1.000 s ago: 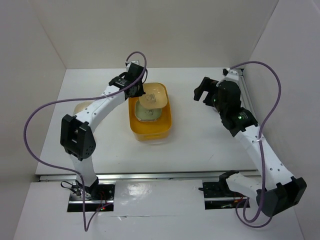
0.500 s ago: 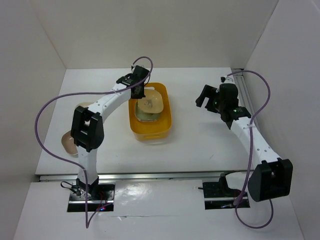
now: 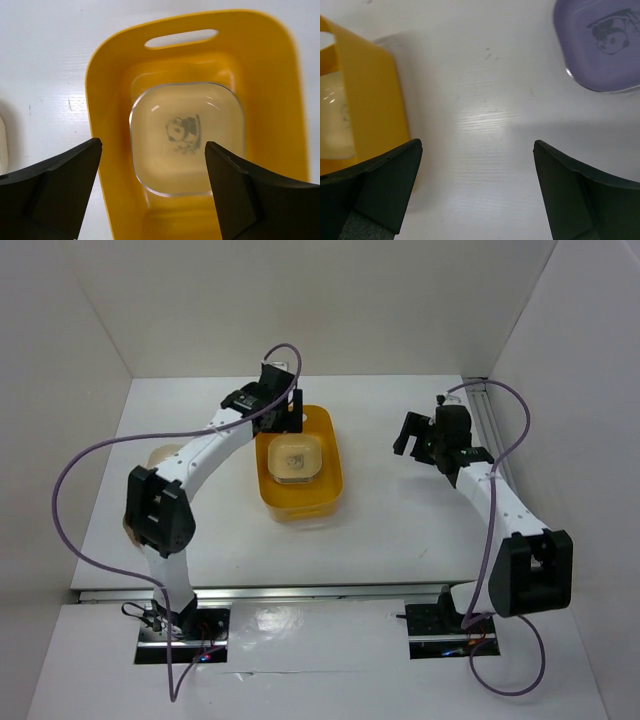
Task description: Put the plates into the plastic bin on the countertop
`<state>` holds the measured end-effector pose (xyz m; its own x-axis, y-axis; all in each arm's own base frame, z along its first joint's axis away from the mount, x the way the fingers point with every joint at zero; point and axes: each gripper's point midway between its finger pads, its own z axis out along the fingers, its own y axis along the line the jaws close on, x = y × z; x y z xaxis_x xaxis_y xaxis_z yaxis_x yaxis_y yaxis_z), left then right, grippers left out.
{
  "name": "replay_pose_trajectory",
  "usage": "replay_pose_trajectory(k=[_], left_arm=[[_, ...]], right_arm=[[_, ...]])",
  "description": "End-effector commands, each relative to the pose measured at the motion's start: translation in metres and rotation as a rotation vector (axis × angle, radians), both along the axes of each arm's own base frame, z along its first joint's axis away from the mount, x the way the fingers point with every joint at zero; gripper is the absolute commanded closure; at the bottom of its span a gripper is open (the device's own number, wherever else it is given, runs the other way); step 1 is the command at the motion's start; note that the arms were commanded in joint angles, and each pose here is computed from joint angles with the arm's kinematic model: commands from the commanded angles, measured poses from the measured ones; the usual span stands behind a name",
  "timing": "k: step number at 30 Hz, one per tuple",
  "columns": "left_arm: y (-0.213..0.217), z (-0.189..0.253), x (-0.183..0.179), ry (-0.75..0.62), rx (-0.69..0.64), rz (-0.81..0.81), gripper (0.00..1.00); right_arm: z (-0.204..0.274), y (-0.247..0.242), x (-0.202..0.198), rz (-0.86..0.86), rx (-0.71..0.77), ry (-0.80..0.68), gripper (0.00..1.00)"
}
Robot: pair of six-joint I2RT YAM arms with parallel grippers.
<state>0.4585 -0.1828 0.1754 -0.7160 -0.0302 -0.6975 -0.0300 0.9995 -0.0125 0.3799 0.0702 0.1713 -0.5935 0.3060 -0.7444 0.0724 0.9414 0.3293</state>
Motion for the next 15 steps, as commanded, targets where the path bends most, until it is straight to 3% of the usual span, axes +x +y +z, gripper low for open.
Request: replay_pose_trajectory(k=[1, 7, 15], left_arm=[[-0.016, 0.101, -0.032, -0.197, -0.145, -0.055, 0.02], [-0.003, 0.141, -0.096, -0.252, -0.235, -0.051, 0.01], [0.017, 0.118, -0.163, -0.206, -0.242, -0.084, 0.01]], right_arm=[[-0.006, -0.031, 0.022, -0.078, -0.068, -0.008, 0.01], [-0.049, -0.053, 0.047, -0.149, -0.147, 0.085, 0.01], [-0.067, -0.062, 0.098, -0.167, -0.245, 0.100, 0.01]])
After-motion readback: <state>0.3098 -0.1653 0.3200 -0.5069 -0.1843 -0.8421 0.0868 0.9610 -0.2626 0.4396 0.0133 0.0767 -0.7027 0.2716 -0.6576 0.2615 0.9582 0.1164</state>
